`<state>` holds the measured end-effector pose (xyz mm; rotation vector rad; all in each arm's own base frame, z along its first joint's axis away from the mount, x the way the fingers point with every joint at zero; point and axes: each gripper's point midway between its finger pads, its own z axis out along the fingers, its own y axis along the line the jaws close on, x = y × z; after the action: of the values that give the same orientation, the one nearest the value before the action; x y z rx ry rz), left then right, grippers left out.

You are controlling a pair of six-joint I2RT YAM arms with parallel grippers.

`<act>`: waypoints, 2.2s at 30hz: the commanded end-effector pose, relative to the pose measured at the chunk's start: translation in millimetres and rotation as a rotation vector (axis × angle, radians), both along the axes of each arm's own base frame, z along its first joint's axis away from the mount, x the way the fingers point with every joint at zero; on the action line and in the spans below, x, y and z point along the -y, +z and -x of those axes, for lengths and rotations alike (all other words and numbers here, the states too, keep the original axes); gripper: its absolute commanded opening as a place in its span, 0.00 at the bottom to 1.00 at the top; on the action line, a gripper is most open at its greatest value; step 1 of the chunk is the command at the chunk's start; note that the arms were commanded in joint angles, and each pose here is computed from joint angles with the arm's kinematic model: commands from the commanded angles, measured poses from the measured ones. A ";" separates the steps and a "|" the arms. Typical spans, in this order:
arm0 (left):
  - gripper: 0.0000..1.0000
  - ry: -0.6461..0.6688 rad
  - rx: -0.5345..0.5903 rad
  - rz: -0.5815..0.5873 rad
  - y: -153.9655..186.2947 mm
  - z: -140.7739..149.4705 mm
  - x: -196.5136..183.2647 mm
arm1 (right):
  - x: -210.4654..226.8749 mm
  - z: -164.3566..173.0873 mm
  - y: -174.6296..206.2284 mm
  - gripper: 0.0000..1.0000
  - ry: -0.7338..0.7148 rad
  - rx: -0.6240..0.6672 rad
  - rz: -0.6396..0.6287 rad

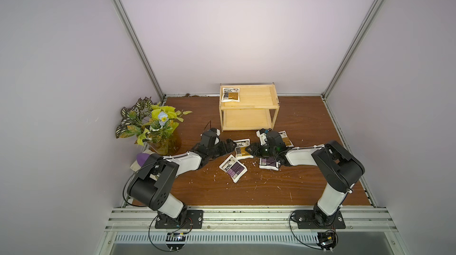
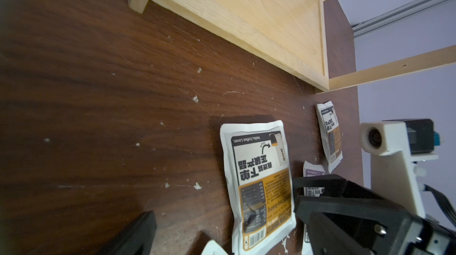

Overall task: Place the bagged coffee beans on the shelf by color
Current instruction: Pick up the bagged coffee beans at the center of the board.

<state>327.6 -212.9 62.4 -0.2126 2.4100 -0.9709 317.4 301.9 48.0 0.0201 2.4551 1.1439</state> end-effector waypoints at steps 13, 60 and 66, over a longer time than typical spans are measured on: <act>1.00 -0.051 0.006 0.013 -8.4 0.7 13.6 | -15.5 1.7 11.7 0.52 0.007 -0.037 -0.161; 0.99 -0.103 0.130 -0.037 59.9 -18.3 24.3 | -21.6 14.3 47.6 0.04 0.037 -0.015 -0.259; 1.00 -0.098 0.192 -0.053 99.4 -21.1 20.9 | -17.0 21.1 68.7 0.03 0.068 0.021 -0.226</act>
<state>350.8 -235.0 147.4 -0.0227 2.2864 -0.9702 298.2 319.8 97.6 0.0704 2.3437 1.4705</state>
